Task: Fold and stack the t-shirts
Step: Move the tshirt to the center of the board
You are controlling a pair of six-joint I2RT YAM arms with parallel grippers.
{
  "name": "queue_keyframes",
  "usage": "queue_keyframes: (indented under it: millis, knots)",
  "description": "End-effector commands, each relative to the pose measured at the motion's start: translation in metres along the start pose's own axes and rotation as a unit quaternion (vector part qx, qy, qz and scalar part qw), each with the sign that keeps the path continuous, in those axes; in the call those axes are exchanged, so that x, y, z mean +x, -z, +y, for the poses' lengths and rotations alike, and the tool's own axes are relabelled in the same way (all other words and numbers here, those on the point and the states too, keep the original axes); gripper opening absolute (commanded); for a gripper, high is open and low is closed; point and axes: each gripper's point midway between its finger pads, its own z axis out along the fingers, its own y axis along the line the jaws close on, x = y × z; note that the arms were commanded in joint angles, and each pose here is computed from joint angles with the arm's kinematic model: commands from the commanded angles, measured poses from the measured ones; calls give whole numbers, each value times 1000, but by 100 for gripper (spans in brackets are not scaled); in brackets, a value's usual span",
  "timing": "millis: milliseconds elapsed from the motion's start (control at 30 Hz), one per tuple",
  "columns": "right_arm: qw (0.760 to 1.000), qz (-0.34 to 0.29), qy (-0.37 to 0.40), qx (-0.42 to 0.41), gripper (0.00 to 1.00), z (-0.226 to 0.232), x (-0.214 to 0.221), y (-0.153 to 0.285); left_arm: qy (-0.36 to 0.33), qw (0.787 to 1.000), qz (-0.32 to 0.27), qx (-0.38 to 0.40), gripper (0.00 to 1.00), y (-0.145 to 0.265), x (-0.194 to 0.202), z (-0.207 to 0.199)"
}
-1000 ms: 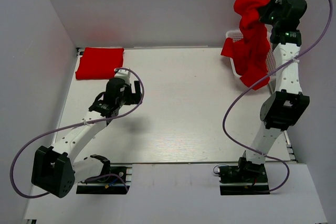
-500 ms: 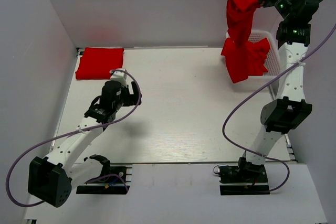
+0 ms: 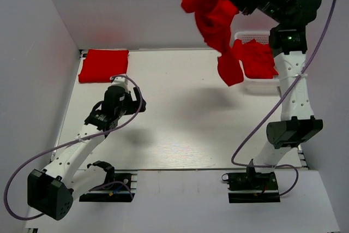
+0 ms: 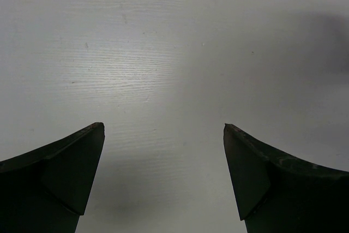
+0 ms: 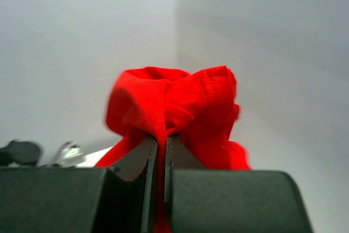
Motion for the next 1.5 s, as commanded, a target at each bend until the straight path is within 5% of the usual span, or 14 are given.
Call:
queue_keyframes:
  millis: [0, 300, 467, 567, 667, 767, 833, 1000, 1267, 1400, 1467]
  knots:
    - [996, -21, 63, -58, 0, 56, -24, -7, 44, 999, -9, -15, 100, 21, -16, 0]
    - [995, 13, 41, -86, 0, 72, 34, -28, 85, 994, -21, -70, 100, 61, -19, 22]
    - [997, 56, 15, -54, 0, 68, 111, -24, 101, 989, -16, -105, 100, 69, -11, 35]
    - [986, 145, -81, -8, 0, 57, 249, 9, 107, 988, -15, -113, 100, 68, -8, 38]
    - [966, 205, -148, 53, 4, 49, 338, 39, 108, 988, -21, -110, 100, 64, -12, 36]
    - [928, 290, -208, 103, 23, 52, 425, 77, 106, 988, -10, -110, 100, 56, -7, 35]
    - [907, 335, -222, 124, 89, 55, 460, 96, 102, 989, -5, -104, 100, 50, -7, 32]
    - [911, 346, -170, 148, 90, 53, 450, 98, 88, 994, 7, -68, 100, 34, -2, 19]
    - [926, 292, -122, 204, 90, 63, 363, 112, 34, 997, 50, 43, 100, 8, 13, -22]
    - [887, 288, -144, 332, 90, 49, 357, 154, 19, 993, 85, 75, 100, -10, 25, -35]
    - [836, 282, -139, 449, 90, 29, 358, 194, 12, 990, 99, 95, 100, -16, 29, -44]
